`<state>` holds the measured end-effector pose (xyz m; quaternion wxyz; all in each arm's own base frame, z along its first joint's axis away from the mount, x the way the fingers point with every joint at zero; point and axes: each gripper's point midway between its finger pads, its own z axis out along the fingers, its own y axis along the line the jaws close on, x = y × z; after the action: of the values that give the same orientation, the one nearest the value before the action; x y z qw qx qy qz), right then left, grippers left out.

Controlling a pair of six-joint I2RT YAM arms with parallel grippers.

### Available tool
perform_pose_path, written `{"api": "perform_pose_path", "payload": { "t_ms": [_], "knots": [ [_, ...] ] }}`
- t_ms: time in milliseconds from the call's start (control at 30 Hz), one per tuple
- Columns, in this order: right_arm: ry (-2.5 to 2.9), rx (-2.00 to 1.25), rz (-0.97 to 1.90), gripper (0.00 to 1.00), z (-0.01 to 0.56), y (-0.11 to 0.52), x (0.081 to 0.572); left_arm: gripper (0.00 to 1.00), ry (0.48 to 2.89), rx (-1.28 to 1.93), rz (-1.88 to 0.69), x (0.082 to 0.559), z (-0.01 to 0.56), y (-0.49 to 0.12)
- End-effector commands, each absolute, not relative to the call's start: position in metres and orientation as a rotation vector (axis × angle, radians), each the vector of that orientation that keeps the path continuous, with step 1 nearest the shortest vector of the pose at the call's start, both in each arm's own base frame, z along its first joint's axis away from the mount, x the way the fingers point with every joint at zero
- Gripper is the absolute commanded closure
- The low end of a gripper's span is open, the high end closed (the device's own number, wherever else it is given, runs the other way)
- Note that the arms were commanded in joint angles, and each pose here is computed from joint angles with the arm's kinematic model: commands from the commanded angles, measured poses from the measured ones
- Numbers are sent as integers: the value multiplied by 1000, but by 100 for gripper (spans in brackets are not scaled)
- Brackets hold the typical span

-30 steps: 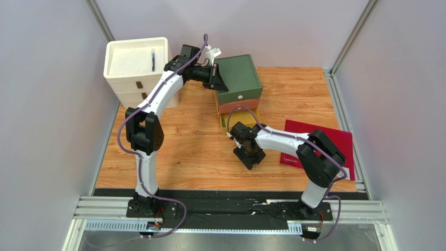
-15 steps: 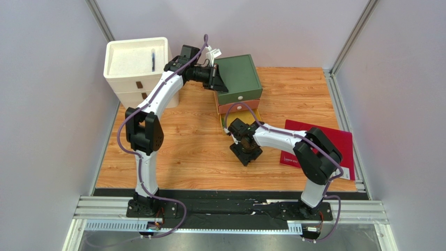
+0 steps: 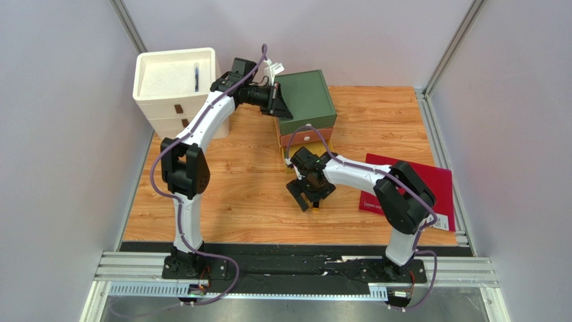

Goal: Organize the makeup

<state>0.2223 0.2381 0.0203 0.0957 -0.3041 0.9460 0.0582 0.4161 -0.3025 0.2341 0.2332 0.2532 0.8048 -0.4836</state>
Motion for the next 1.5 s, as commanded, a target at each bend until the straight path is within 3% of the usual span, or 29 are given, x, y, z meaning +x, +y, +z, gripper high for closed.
{"api": "perform_pose_path", "payload": {
  "t_ms": [0, 167, 400, 500, 800, 1467],
  "knots": [
    [2796, -857, 205, 20, 13, 246, 240, 100, 2461, 662, -1239, 396, 173, -287],
    [2823, -816, 197, 37, 9, 237, 242, 100, 2457, 666, -1231, 397, 175, -287],
    [2843, -891, 207, 87, 12, 229, 232, 100, 2462, 658, -1234, 399, 173, -288],
    [2839, -909, 228, 98, 16, 226, 225, 100, 2461, 658, -1232, 399, 174, -288],
    [2655, -959, 188, 100, 66, 214, 235, 100, 2465, 641, -1232, 402, 173, -289],
    [2151, -1014, -131, 94, 155, 237, 375, 100, 2454, 597, -1214, 413, 177, -291]
  ]
}}
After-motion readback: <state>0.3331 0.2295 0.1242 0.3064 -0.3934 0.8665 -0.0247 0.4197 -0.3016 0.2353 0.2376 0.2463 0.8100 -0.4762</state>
